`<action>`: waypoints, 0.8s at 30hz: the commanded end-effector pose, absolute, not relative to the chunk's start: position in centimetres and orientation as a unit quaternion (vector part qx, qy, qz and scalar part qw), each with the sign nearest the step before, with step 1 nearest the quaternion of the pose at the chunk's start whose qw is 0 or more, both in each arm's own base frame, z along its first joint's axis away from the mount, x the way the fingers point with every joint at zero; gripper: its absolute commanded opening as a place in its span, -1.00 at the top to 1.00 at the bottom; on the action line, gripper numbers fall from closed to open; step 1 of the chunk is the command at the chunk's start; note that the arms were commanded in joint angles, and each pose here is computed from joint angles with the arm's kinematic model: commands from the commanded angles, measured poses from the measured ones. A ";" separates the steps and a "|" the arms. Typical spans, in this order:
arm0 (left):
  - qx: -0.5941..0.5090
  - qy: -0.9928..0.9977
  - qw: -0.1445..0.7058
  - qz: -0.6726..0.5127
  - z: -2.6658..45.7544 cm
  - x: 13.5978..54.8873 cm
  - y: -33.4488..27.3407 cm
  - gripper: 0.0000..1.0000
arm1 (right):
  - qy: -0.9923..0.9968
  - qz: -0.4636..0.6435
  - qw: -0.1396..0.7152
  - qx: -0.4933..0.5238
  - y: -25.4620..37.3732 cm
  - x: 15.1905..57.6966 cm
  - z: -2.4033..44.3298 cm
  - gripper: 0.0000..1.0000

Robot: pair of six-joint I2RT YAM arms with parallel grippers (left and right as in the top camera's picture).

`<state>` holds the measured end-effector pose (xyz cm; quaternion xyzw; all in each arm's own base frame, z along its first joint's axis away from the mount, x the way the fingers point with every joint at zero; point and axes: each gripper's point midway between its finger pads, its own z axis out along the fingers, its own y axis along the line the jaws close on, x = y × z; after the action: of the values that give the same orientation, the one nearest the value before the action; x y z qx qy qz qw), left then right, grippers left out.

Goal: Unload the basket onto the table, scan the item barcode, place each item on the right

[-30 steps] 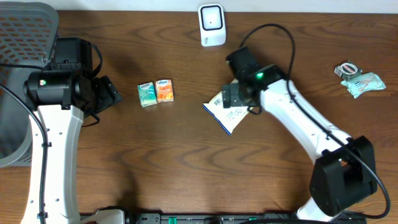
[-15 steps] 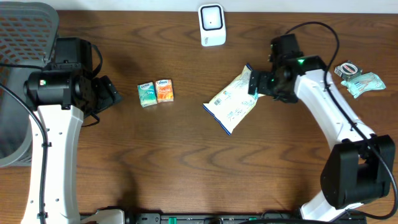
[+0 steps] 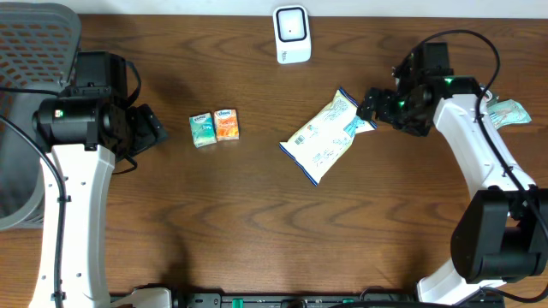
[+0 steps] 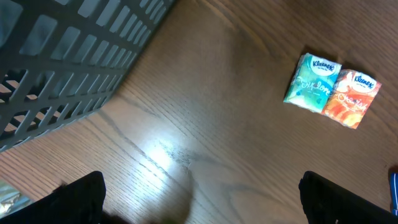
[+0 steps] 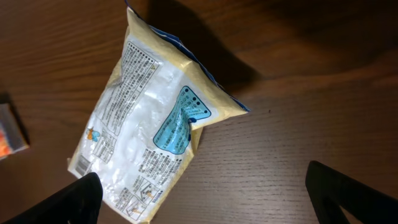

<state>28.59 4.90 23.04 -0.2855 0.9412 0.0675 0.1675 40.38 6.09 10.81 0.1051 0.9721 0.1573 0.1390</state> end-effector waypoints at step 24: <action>-0.292 0.939 0.166 0.072 23.0 28.6 5.2 -0.96 | 0.971 0.214 0.045 0.096 8.5 38.8 5.5 -0.86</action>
<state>28.59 4.91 23.04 -0.2857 0.9412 0.0675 0.1675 39.17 8.15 6.24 0.1032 0.9690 0.2178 0.0536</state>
